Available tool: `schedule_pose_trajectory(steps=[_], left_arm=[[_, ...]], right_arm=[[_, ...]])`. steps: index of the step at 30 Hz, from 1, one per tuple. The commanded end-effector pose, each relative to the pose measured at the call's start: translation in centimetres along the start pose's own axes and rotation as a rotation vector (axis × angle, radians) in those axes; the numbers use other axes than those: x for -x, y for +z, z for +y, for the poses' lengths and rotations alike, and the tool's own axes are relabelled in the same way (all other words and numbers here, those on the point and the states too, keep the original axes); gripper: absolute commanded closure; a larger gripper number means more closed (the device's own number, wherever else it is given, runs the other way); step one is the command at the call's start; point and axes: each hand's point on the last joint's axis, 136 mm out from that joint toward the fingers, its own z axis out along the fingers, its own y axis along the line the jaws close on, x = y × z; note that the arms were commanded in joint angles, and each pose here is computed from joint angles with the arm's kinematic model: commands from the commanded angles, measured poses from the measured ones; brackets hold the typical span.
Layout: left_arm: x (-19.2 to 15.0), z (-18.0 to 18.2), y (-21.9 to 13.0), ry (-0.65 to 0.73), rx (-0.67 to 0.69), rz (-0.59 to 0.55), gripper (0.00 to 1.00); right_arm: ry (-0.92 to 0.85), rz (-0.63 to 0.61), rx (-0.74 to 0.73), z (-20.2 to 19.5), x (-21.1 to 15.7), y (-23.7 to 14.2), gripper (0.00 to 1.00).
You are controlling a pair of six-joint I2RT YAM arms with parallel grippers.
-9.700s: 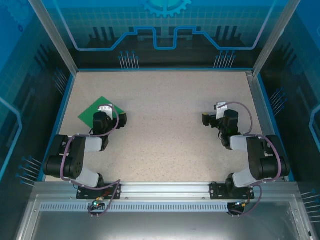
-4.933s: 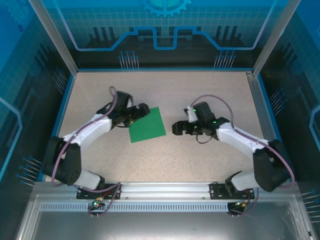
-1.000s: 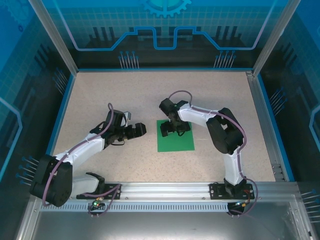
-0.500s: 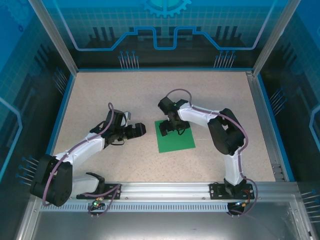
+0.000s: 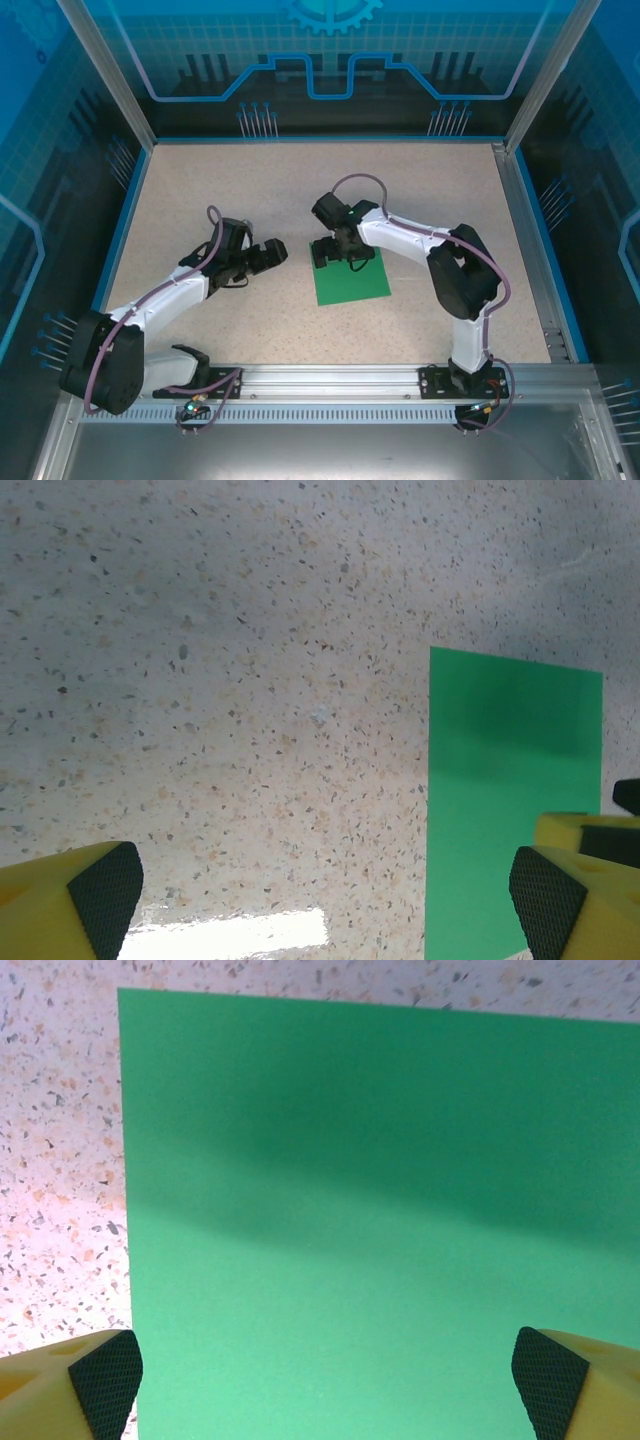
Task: Fold a paper plane with a square sheet of paper (pick it up from the middle)
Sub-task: Fold the square sheet of paper in half at the center of the table.
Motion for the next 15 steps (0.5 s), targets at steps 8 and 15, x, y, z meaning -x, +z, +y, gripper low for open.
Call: schedule_pose_trajectory(steps=[8, 15], left_arm=[[1.2, 0.4, -0.4, -0.034, 0.028, -0.073, 0.02], [1.0, 0.6, -0.3, -0.031, 0.034, -0.072, 0.02]], right_arm=[[0.015, 0.076, -0.013, 0.9, -1.9, 2.2, 0.01], [0.004, 0.100, -0.044, 1.0, -2.0, 2.5, 0.00]])
